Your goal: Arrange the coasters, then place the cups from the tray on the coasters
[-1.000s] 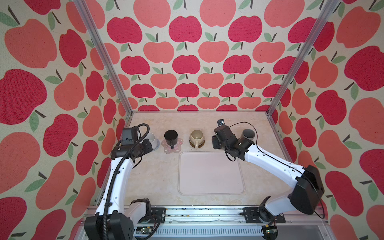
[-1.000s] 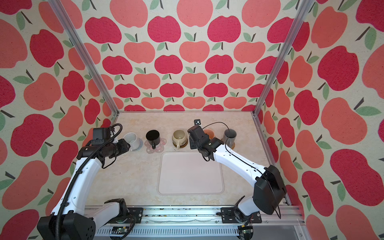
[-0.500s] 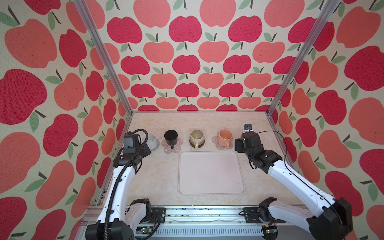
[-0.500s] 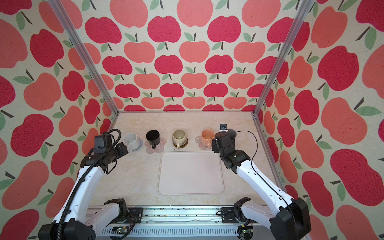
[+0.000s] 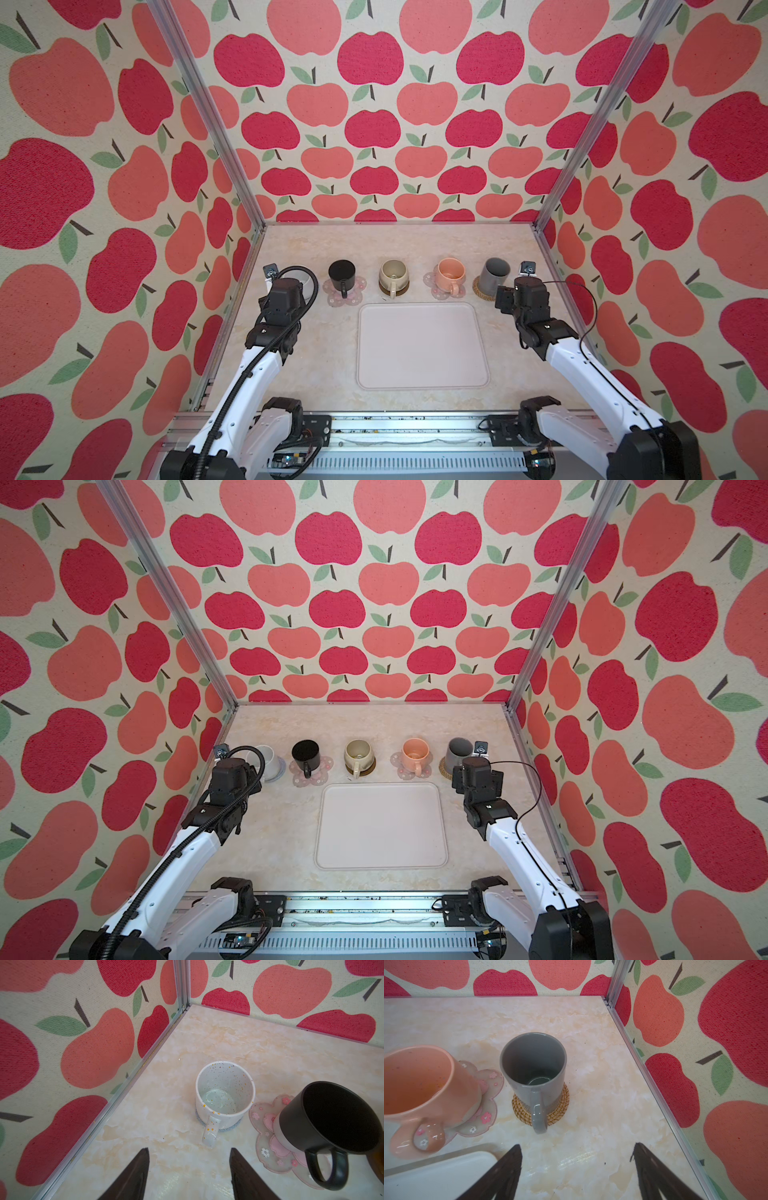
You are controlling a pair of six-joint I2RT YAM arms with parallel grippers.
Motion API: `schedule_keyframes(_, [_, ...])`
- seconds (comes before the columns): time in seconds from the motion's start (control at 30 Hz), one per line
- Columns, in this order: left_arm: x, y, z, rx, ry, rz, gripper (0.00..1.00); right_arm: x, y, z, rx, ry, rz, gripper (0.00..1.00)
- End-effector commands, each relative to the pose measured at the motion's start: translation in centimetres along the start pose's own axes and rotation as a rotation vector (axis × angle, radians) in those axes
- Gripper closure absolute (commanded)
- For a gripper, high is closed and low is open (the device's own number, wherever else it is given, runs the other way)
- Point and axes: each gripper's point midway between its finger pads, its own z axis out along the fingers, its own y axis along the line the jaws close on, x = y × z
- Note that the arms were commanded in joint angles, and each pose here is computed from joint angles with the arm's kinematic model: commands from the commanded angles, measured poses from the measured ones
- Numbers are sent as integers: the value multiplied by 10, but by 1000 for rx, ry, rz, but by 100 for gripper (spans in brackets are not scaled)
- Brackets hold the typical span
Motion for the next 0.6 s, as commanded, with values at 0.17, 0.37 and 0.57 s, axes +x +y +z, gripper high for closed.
schedule_keyframes(0.17, [-6,-3,17,-58,-148,109,30,-6,-14,19,34,-133,-13,12])
schedule_keyframes(0.37, [-2,-6,23,-58,-204,131,26,2,-20,37,14,-138,11,11])
schedule_keyframes(0.57, [2,-10,30,-49,-240,154,18,3,-14,52,-5,-205,-24,11])
